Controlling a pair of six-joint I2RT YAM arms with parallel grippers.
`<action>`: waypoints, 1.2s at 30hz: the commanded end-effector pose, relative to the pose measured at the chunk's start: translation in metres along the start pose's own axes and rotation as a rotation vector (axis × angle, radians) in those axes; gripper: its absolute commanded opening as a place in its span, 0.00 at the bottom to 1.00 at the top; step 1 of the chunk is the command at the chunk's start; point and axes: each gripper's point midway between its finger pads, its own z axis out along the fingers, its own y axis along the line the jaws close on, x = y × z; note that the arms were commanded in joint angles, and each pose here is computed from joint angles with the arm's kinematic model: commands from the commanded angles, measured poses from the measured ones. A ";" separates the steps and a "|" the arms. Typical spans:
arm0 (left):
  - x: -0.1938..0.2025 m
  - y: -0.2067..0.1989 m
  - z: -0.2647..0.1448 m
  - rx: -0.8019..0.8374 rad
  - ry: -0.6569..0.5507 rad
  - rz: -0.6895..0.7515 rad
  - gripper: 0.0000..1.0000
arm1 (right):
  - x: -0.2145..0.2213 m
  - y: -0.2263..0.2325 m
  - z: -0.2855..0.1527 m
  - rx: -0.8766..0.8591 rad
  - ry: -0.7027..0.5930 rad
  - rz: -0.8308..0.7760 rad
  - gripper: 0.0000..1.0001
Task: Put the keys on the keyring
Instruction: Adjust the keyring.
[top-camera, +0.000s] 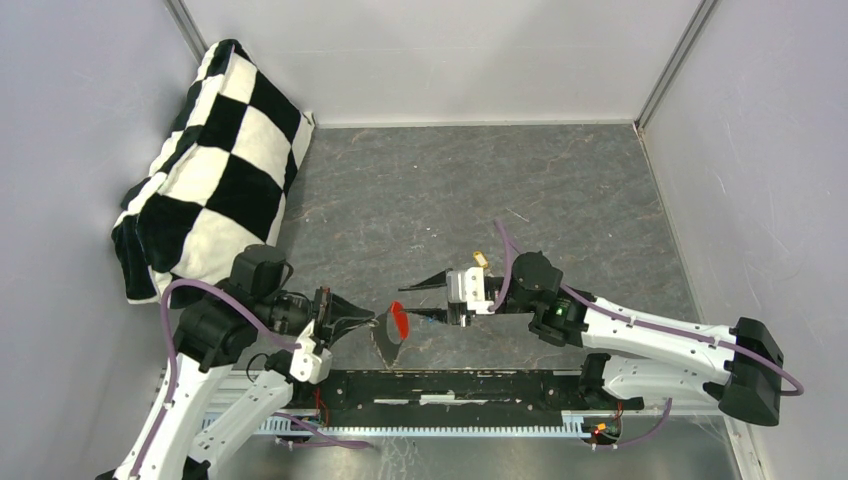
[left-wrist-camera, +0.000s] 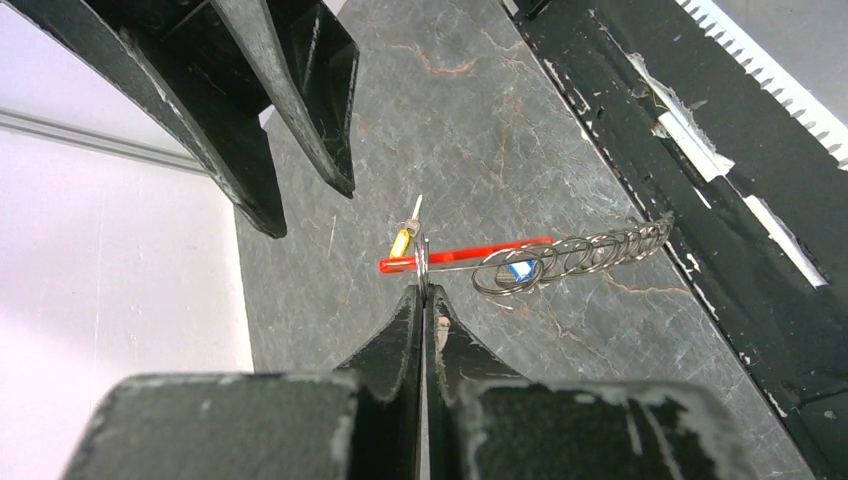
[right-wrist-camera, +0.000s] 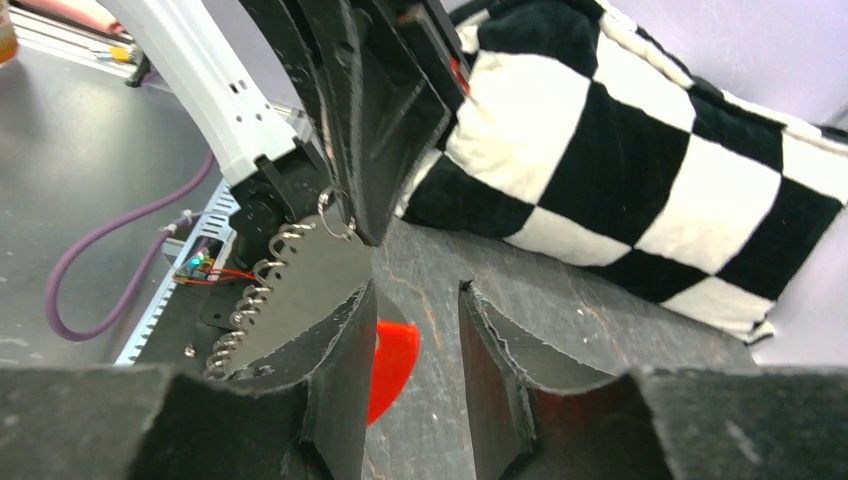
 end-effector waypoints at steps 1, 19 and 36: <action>-0.012 0.011 -0.002 -0.040 -0.033 -0.027 0.02 | 0.009 -0.026 -0.010 0.127 0.057 0.042 0.44; 0.036 -0.037 0.006 -0.036 0.105 -0.320 0.02 | 0.210 0.013 -0.052 0.200 0.532 0.464 0.52; 0.032 -0.038 0.004 -0.052 0.101 -0.317 0.02 | 0.260 0.003 -0.042 0.245 0.606 0.671 0.40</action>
